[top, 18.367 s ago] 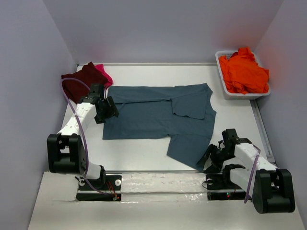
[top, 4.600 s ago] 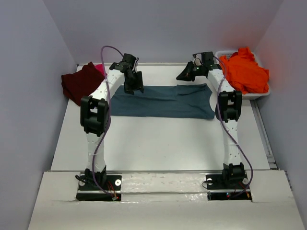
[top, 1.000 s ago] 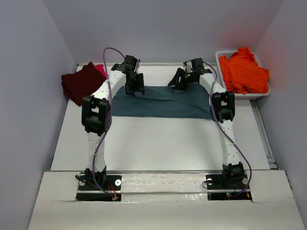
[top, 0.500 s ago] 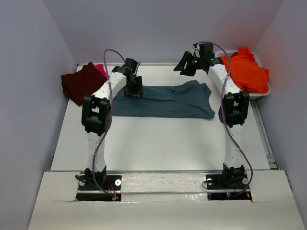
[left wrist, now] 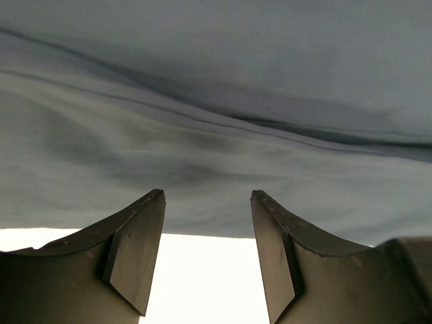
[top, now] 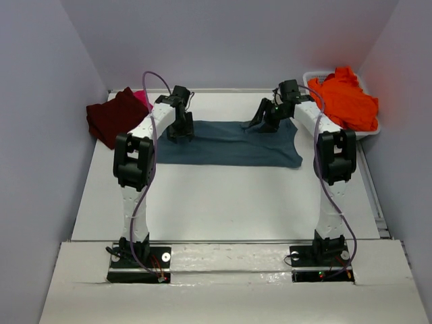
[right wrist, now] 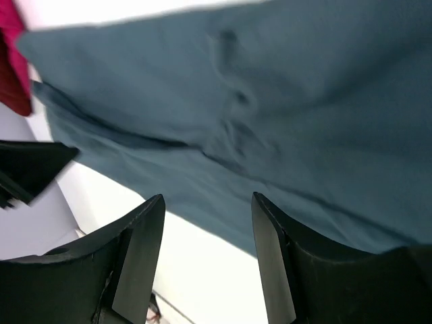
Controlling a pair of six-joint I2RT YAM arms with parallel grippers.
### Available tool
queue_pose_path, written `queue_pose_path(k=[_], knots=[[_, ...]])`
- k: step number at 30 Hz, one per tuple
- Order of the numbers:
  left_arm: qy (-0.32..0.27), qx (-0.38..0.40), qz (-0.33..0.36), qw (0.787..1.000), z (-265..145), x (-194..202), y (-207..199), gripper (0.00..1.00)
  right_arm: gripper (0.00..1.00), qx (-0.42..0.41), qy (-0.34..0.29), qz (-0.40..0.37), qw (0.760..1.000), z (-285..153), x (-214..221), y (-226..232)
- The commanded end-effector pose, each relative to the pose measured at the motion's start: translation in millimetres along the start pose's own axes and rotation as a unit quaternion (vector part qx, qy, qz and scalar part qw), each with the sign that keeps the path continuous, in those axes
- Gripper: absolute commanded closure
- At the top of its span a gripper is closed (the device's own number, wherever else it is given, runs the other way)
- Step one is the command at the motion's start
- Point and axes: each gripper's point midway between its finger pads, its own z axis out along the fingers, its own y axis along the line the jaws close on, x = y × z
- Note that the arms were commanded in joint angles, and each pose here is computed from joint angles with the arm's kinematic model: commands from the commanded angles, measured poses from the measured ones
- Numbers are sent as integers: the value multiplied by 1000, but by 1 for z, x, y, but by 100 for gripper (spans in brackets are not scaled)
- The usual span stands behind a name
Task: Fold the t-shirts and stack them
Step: Fold the tshirt
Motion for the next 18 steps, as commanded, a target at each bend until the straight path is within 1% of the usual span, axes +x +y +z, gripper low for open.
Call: queue_pose_path(k=[1,2,4,5,6,7,10,14,15,18], knots=[[-55,-78,-11,995,-39,-26,46,35,40,10,-19,-8,1000,-43,15,19],[-60,-89,-14,994,-42,-32,53,35,40,12,-29,-7,999,-53,17,22],[-68,-116,-21,991,-42,-41,65,35,40,32,-18,2,999,-54,32,8],[-71,-125,-22,989,-42,-43,68,35,40,46,-29,0,999,-61,32,5],[-72,-148,-26,986,-39,-46,79,35,40,58,-31,2,998,-64,35,1],[-76,-148,-30,986,-42,-50,78,35,40,85,-26,11,996,-65,43,-12],[-68,-141,-31,987,-32,-51,78,35,40,111,-23,19,993,-76,53,-20],[-64,-143,-30,987,-22,-56,76,35,40,153,-10,42,987,-80,76,-43],[-58,-137,-33,988,-16,-56,78,35,40,157,-8,45,987,-79,79,-47],[-63,-103,-33,992,-10,-61,65,35,40,167,-5,52,985,-75,89,-58]])
